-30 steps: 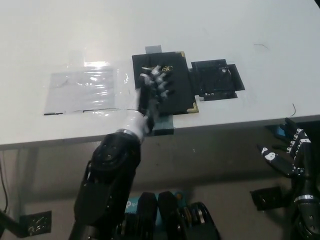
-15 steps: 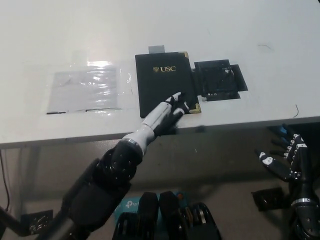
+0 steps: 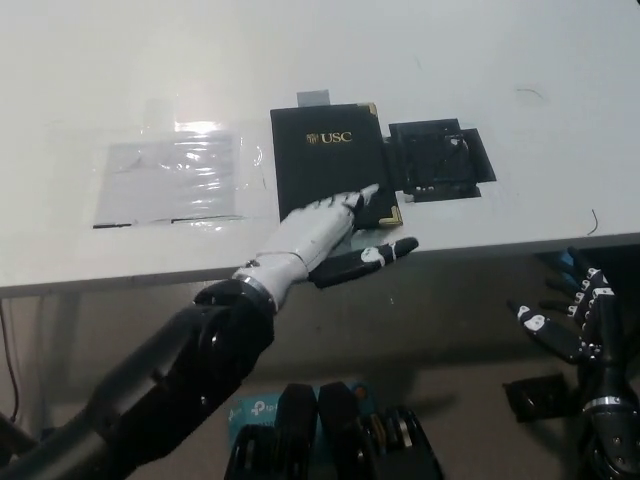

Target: The robot uses its left hand to push the cover of the diary kept in the middle of the desk towards the right to close it

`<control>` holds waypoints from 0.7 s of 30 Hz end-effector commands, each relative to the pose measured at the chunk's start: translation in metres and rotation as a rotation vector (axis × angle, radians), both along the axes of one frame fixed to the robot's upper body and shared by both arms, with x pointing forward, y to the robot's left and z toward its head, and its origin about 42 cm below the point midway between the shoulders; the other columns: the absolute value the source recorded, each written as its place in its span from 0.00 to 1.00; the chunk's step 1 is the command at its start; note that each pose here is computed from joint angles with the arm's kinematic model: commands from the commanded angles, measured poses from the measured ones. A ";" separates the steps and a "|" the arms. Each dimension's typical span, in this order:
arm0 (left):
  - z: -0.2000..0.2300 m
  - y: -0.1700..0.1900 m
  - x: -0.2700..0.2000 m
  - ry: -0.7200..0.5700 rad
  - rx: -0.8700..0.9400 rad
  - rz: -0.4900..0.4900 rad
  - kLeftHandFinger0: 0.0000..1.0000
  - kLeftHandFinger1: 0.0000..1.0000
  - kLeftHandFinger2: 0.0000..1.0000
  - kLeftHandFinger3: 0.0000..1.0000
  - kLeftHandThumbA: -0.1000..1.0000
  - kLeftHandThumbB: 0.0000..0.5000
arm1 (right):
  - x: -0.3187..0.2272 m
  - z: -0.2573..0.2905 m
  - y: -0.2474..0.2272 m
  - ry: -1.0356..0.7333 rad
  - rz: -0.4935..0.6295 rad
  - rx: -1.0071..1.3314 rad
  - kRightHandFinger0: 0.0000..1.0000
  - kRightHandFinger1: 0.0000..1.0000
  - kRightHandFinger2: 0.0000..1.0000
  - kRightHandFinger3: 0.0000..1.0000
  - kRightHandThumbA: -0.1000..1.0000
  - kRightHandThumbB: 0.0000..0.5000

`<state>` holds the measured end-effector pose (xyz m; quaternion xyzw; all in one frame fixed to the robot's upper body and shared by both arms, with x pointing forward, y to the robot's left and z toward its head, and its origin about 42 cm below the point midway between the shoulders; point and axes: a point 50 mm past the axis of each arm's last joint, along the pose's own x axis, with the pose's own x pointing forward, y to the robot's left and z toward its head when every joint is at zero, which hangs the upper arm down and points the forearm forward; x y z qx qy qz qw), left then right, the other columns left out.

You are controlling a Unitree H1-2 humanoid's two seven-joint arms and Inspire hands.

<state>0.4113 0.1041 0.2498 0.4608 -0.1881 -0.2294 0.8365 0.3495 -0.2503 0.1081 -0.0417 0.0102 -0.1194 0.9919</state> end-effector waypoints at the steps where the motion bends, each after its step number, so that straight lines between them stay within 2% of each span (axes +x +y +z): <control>1: 0.099 0.011 -0.075 -0.460 -0.127 -0.163 1.00 1.00 1.00 1.00 1.00 0.68 | 0.009 0.025 -0.003 -0.100 0.012 -0.010 0.56 0.74 0.85 0.91 0.87 0.12; 2: 0.099 0.011 -0.075 -0.460 -0.126 -0.162 1.00 1.00 1.00 1.00 1.00 0.69 | 0.009 0.025 -0.003 -0.100 0.012 -0.010 0.56 0.74 0.85 0.91 0.87 0.12; 3: 0.105 0.017 -0.090 -0.452 -0.176 -0.165 1.00 1.00 1.00 1.00 1.00 0.74 | 0.010 0.025 -0.003 -0.098 0.011 -0.014 0.57 0.75 0.85 0.91 0.88 0.10; 4: 0.110 0.027 -0.105 -0.441 -0.225 -0.176 1.00 1.00 1.00 1.00 1.00 0.75 | 0.011 0.026 -0.002 -0.094 0.008 -0.018 0.57 0.75 0.85 0.91 0.88 0.10; 5: 0.110 0.027 -0.105 -0.440 -0.225 -0.175 1.00 1.00 1.00 1.00 1.00 0.95 | 0.011 0.026 -0.002 -0.094 0.008 -0.018 0.57 0.75 0.85 0.91 0.88 0.10; 6: 0.108 0.047 -0.132 -0.436 -0.338 -0.164 1.00 1.00 1.00 1.00 1.00 0.75 | 0.011 0.027 -0.002 -0.087 0.002 -0.004 0.58 0.75 0.85 0.91 0.88 0.12; 7: 0.104 0.057 -0.143 -0.431 -0.380 -0.149 1.00 1.00 1.00 1.00 1.00 0.72 | 0.011 0.027 -0.002 -0.086 0.002 -0.008 0.59 0.75 0.85 0.91 0.88 0.13; 10: 0.065 0.101 -0.160 -0.348 -0.524 -0.053 1.00 1.00 1.00 1.00 1.00 0.48 | 0.013 0.028 -0.003 -0.091 0.010 -0.047 0.57 0.74 0.84 0.91 0.91 0.10; 12: 0.047 0.116 -0.164 -0.278 -0.591 0.021 1.00 1.00 1.00 1.00 1.00 0.51 | 0.013 0.029 -0.003 -0.090 0.014 -0.053 0.55 0.73 0.83 0.91 0.92 0.10; 13: 0.023 0.134 -0.169 -0.181 -0.691 0.109 1.00 1.00 1.00 1.00 1.00 0.54 | 0.013 0.028 -0.003 -0.089 0.008 -0.048 0.54 0.72 0.82 0.89 0.92 0.12; 17: -0.030 0.176 -0.175 -0.064 -0.778 0.273 1.00 1.00 1.00 1.00 1.00 0.45 | 0.012 0.028 -0.002 -0.092 0.008 -0.055 0.54 0.71 0.80 0.88 0.92 0.12; 18: -0.031 0.177 -0.175 -0.061 -0.784 0.275 1.00 1.00 1.00 1.00 1.00 0.45 | 0.012 0.028 -0.003 -0.092 0.008 -0.055 0.54 0.71 0.80 0.88 0.92 0.12; 19: -0.053 0.192 -0.176 -0.007 -0.794 0.352 1.00 1.00 1.00 1.00 1.00 0.50 | 0.012 0.028 -0.002 -0.087 0.006 -0.043 0.55 0.72 0.82 0.88 0.92 0.13; 20: -0.066 0.201 -0.177 0.016 -0.792 0.394 1.00 1.00 1.00 1.00 1.00 0.49 | 0.012 0.028 -0.002 -0.085 0.007 -0.044 0.55 0.73 0.82 0.89 0.92 0.13; 21: -0.066 0.201 -0.177 0.016 -0.792 0.394 1.00 1.00 1.00 1.00 1.00 0.49 | 0.012 0.028 -0.002 -0.085 0.007 -0.044 0.55 0.73 0.82 0.89 0.92 0.13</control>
